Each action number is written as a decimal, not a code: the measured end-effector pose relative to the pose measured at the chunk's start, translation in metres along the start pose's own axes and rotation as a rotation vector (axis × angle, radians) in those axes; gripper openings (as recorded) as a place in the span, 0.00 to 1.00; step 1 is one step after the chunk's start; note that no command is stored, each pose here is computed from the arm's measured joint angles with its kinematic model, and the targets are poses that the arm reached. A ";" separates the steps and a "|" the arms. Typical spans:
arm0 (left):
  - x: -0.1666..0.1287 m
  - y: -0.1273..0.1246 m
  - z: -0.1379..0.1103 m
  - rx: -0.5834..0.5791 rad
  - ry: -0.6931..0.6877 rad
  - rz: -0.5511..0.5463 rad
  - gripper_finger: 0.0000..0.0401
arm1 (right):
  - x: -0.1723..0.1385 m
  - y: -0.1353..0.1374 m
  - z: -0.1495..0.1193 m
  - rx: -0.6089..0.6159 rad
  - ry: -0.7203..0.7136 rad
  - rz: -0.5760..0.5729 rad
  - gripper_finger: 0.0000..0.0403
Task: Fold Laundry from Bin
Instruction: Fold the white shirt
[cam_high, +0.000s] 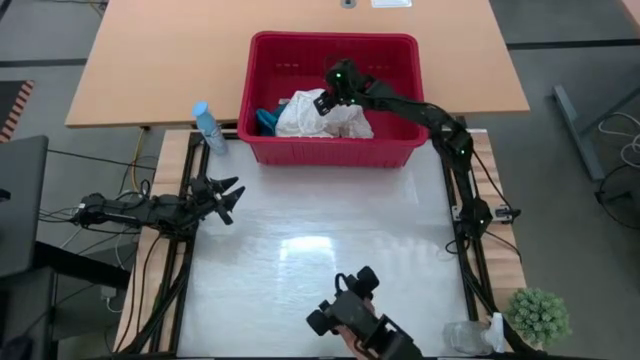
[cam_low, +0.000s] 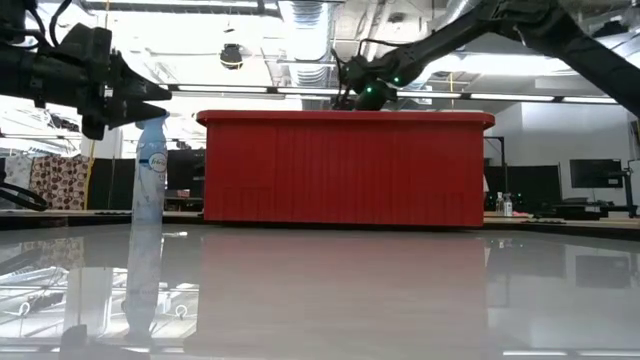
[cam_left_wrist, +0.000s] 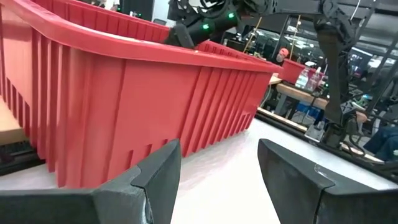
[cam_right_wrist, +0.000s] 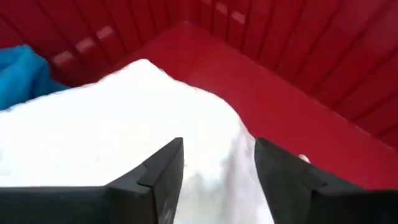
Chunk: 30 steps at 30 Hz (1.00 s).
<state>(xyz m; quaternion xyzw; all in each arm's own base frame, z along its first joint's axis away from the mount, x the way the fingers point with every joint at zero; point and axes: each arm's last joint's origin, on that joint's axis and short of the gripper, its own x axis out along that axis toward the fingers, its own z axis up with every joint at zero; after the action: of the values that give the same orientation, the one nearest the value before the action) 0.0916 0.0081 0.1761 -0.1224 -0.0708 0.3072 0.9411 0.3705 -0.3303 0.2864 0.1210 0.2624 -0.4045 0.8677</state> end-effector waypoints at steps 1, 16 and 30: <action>0.000 0.000 0.000 0.002 0.002 0.001 0.51 | -0.001 -0.001 0.000 0.001 0.006 0.001 0.57; 0.000 0.000 -0.002 -0.020 0.015 0.006 0.51 | -0.034 -0.003 0.012 0.003 0.043 0.143 0.58; 0.000 0.001 -0.002 -0.032 0.020 0.008 0.51 | -0.001 -0.004 -0.012 0.025 0.140 0.124 0.58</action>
<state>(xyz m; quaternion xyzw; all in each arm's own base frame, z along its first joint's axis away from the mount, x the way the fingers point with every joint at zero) 0.0917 0.0081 0.1737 -0.1409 -0.0661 0.3087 0.9383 0.3627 -0.3273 0.2769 0.1757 0.3095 -0.3438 0.8690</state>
